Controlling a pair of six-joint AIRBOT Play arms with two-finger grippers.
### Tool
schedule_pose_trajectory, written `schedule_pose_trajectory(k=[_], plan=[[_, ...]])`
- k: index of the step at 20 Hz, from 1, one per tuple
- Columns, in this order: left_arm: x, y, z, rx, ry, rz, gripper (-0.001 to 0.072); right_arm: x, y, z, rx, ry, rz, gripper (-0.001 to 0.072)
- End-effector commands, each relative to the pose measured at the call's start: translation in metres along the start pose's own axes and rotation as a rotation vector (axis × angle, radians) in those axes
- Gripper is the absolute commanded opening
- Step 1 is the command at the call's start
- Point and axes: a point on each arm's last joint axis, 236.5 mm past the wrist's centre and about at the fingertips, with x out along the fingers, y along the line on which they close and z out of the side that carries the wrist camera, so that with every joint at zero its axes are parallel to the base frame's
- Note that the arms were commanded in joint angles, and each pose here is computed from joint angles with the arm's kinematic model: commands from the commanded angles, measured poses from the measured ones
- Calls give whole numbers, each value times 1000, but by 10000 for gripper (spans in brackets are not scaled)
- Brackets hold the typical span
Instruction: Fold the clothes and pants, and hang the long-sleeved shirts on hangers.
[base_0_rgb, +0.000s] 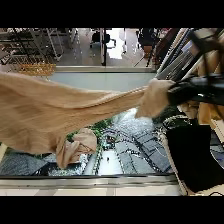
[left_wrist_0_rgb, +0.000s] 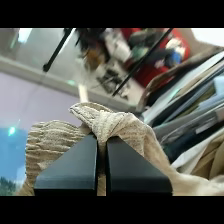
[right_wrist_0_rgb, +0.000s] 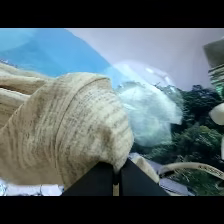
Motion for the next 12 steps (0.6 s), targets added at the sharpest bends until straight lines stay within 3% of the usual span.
schedule_pose_trajectory(k=[1, 4, 5, 6, 7, 10, 12], plan=[[-7, 34, -19, 25, 86, 102, 11, -20, 31, -46, -126, 148, 144, 14], [-6, 129, -89, 18, 405, 381, 11, 22, 102, -92, -160, 307, 439, 44], [-1, 147, -112, 0, 491, 405, 11, 40, 126, -110, -135, 355, 529, 158], [8, 157, -129, -19, 554, 398, 11, 53, 143, -133, -115, 419, 594, 334], [19, 163, -145, -38, 606, 372, 11, 65, 151, -164, -108, 506, 621, 426], [43, 173, -171, -81, 687, 309, 11, 104, 118, -252, -46, 761, 403, 419], [49, 178, -180, -100, 710, 293, 11, 128, 117, -284, 70, 787, 361, 422]])
